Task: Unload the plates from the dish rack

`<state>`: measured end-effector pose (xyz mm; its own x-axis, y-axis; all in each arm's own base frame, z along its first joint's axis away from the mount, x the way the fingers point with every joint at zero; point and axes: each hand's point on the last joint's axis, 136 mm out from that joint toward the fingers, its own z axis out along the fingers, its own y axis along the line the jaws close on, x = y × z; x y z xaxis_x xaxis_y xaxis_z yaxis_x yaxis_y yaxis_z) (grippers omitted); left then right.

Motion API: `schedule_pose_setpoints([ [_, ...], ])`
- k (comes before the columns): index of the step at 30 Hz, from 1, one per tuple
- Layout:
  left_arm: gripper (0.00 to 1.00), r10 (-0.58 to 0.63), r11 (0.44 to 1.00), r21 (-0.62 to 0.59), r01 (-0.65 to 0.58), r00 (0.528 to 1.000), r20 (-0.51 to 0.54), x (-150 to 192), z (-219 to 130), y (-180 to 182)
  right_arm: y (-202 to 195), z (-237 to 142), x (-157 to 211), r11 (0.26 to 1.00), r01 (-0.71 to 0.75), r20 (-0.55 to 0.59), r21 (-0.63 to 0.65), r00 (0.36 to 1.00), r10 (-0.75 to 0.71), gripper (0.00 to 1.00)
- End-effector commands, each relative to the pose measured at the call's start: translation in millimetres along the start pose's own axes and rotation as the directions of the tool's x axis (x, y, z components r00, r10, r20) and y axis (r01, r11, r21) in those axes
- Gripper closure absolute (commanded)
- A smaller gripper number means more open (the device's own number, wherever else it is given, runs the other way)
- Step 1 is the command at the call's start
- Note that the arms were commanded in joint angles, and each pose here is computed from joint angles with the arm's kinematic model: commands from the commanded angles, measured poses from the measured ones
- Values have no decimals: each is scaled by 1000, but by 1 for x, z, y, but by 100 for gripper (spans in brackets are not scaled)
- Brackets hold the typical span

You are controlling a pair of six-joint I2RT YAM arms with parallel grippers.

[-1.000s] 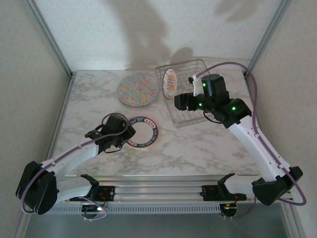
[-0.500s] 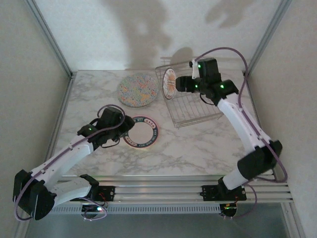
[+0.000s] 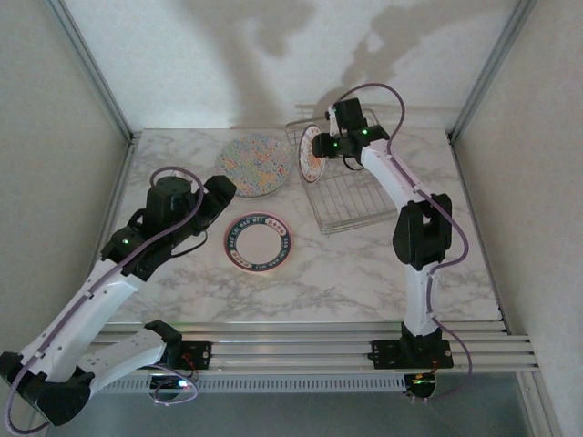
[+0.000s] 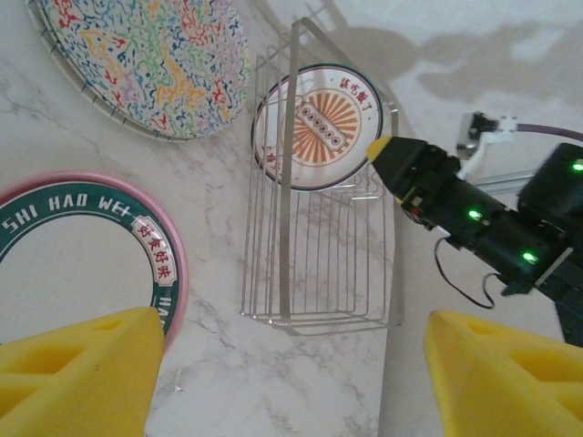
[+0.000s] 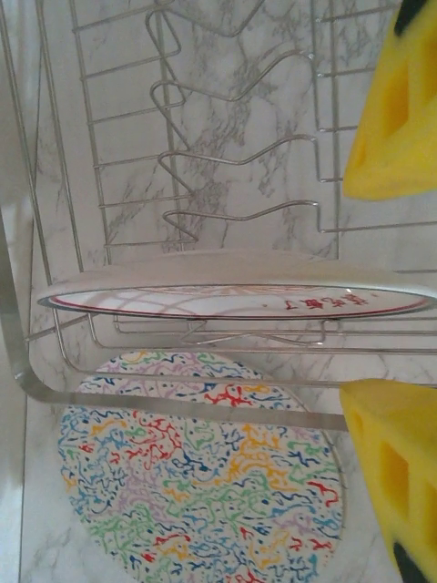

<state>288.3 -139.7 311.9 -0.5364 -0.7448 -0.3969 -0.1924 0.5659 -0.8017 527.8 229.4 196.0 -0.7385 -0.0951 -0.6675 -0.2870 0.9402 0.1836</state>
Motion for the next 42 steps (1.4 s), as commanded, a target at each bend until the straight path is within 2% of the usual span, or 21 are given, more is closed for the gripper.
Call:
schedule_pose_setpoints([
  [1, 25, -12, 999, 44, 10, 998, 60, -15, -18, -10, -4, 3, -13, 1000, 12, 22, 24, 1000, -12, 50],
  [5, 26, -33, 995, 95, 24, 995, 97, -23, -35, -19, -7, 17, -9, 999, 25, 3, 37, 1000, -25, 55],
  [13, 27, -57, 990, 137, 40, 991, 120, -29, -48, -28, -8, 33, -4, 999, 27, -16, 37, 1000, -26, 68],
  [22, 28, -73, 982, 180, 51, 990, 121, -34, -53, -42, 4, 24, -15, 992, 96, 13, 81, 995, -97, 99],
  [31, 28, -74, 977, 206, 49, 991, 114, -36, -53, -54, -9, -15, -39, 917, 173, 61, 359, 976, -208, 100],
  [35, 28, -69, 976, 213, 44, 992, 107, -36, -52, -59, -9, -44, -57, 895, 159, 121, 416, 966, -228, 100],
  [42, 28, -58, 974, 224, 39, 995, 83, -32, -44, -63, -7, -121, -92, 871, 94, 281, 482, 925, -256, 100],
])
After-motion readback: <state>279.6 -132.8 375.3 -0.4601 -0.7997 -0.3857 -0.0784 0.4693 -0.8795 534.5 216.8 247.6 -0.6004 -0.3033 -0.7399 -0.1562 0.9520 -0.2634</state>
